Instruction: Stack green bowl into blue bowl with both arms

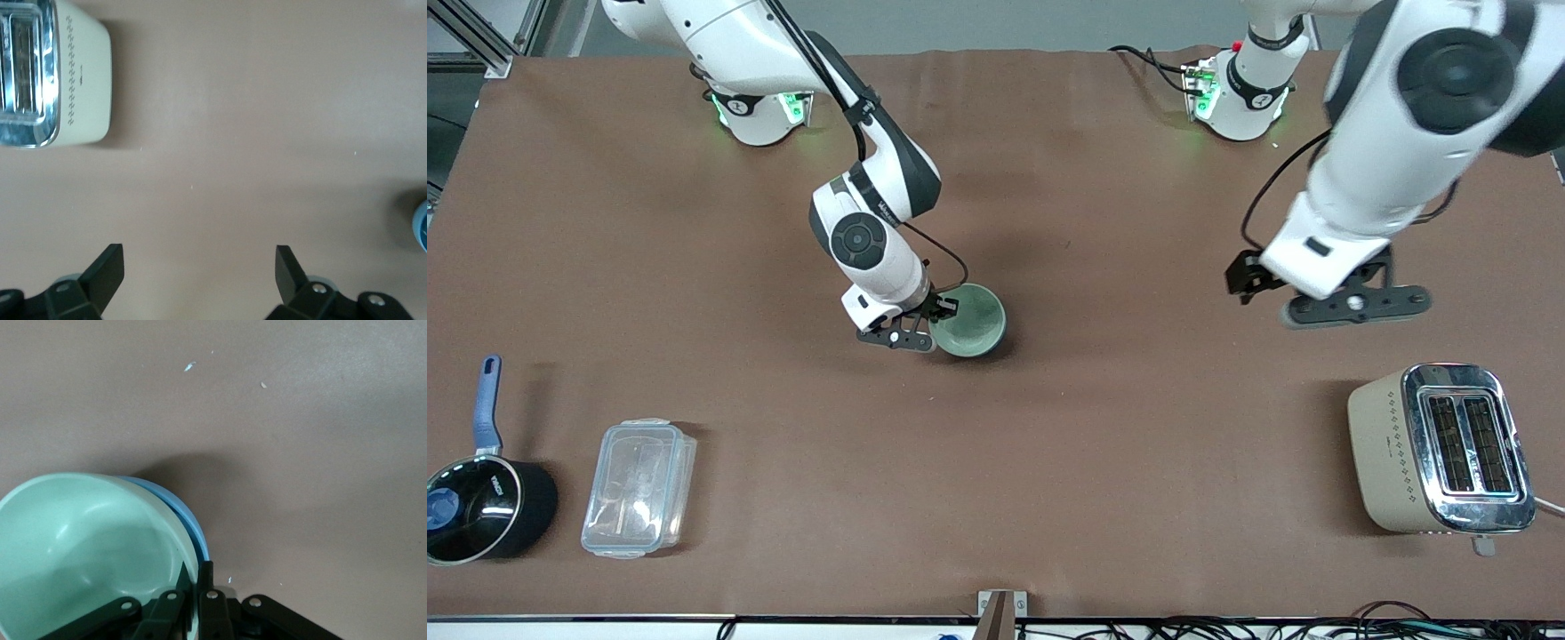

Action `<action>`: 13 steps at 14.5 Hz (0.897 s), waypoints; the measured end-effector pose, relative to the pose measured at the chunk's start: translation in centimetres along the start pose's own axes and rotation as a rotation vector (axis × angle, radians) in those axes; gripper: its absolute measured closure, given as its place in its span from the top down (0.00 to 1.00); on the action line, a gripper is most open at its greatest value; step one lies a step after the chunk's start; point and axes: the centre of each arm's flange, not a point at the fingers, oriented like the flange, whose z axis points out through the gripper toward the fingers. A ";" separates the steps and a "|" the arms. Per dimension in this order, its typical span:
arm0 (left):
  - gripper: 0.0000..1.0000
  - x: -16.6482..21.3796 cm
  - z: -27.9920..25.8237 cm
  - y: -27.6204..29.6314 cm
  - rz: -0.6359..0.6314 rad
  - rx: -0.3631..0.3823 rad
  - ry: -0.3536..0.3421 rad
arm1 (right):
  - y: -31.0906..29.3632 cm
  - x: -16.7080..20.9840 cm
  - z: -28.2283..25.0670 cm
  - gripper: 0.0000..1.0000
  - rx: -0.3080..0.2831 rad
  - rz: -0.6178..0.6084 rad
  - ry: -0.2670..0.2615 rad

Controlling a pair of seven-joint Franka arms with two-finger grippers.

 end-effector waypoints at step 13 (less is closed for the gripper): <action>1.00 -1.1 -3.0 -9.7 0.148 -0.008 -0.058 | 4.0 2.6 -14.9 1.00 0.019 0.068 0.050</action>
